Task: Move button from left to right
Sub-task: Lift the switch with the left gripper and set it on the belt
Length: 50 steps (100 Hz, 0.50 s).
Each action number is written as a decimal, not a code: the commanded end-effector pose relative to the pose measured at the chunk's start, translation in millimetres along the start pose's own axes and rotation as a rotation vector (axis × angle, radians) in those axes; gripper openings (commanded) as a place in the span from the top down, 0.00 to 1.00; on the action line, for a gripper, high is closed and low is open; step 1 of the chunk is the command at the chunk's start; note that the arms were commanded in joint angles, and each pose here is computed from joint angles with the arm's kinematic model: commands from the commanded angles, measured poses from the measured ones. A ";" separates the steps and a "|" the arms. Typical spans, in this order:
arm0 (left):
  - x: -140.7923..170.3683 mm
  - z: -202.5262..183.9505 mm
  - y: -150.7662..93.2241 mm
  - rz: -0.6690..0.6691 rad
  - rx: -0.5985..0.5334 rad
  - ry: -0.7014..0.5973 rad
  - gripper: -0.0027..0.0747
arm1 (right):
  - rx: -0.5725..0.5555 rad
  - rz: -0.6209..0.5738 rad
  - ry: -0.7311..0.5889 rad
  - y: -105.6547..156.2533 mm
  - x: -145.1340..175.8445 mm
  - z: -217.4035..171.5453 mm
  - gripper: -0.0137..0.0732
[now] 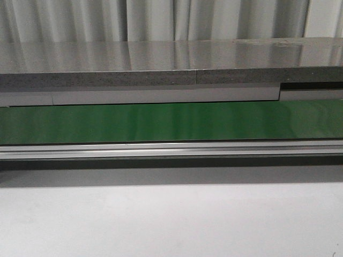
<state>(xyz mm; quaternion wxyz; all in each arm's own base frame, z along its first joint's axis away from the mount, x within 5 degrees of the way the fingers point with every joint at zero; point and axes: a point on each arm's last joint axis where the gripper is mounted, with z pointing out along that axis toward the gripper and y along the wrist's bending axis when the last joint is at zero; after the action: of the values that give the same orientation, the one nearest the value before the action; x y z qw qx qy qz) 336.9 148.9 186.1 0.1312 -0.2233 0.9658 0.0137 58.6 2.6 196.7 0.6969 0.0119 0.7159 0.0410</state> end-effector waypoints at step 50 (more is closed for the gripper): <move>3.8 -82.2 -80.4 0.211 0.174 -0.238 0.99 | 0.001 -0.003 -0.087 0.3 -11.6 -0.2 0.92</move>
<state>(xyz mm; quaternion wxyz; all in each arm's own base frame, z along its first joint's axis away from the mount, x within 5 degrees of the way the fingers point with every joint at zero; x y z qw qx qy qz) 344.8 85.5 241.5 0.2143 -0.1397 0.9663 -0.0296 58.6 2.6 196.7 0.6969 0.0119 0.7159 0.0410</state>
